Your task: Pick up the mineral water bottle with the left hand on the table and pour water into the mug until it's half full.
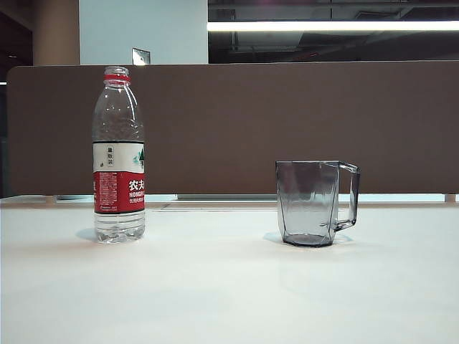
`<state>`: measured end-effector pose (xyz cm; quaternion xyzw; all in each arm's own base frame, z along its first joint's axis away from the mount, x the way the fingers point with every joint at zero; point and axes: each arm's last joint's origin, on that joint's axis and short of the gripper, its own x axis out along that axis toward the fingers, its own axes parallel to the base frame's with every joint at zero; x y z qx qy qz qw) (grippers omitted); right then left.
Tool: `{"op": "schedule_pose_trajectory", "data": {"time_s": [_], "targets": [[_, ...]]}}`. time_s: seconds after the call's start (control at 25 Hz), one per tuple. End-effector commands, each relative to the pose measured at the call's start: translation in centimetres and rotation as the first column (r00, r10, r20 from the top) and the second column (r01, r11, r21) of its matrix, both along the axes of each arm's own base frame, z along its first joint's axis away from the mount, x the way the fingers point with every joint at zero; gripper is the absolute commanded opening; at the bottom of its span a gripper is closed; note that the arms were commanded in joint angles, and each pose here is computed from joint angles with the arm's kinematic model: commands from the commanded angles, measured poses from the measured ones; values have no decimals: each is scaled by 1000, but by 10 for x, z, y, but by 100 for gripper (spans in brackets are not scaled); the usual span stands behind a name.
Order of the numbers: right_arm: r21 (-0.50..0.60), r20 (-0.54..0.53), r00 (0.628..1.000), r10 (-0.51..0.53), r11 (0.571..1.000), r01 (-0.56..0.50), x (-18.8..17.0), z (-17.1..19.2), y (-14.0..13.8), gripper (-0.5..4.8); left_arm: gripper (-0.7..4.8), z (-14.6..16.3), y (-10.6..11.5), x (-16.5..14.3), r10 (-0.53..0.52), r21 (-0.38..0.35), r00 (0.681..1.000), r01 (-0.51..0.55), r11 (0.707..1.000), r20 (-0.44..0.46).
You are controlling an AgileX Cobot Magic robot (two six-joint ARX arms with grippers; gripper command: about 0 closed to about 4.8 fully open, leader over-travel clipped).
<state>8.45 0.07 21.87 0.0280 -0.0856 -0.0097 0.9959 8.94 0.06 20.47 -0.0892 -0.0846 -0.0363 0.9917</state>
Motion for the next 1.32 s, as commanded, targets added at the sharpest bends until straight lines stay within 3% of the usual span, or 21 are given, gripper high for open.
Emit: {"op": "schedule_pose_trajectory", "data": {"time_s": [0.04,0.32,0.52,0.64,0.84,1.04,1.2,1.24,1.28,1.32], "targets": [[7,31,1000,0,1000,0,-3,25,0,-2,-6,21,0,-3,-2,-4,998,3,1000,69],[5,-27,1000,12,1000,-12,15,68,1,-2,-6,58,-1,18,-14,1,1000,14,1000,14],[1,-63,993,102,995,-103,33,92,10,-2,-6,65,-18,40,-149,5,987,149,989,-66],[-2,-74,984,164,986,-165,39,102,19,-2,-6,64,-29,48,-212,60,975,215,975,-62],[-29,-154,930,334,939,-342,50,108,47,-2,-6,51,-41,65,-263,54,952,274,960,-157],[-55,-284,846,450,874,-483,40,105,66,-2,-6,47,-44,74,-261,61,952,274,960,-162],[-55,-342,803,487,843,-535,33,104,72,-2,-6,47,-44,74,-261,61,951,274,960,-164],[-55,-341,800,493,839,-541,33,104,72,-2,18,46,-44,75,-261,60,950,274,960,-169],[-55,-342,800,493,840,-540,33,104,72,-1,111,45,-44,75,-261,60,950,275,960,-172],[-55,-342,800,492,840,-540,33,104,72,-1,419,44,-44,76,-262,53,948,275,960,-181]]}}
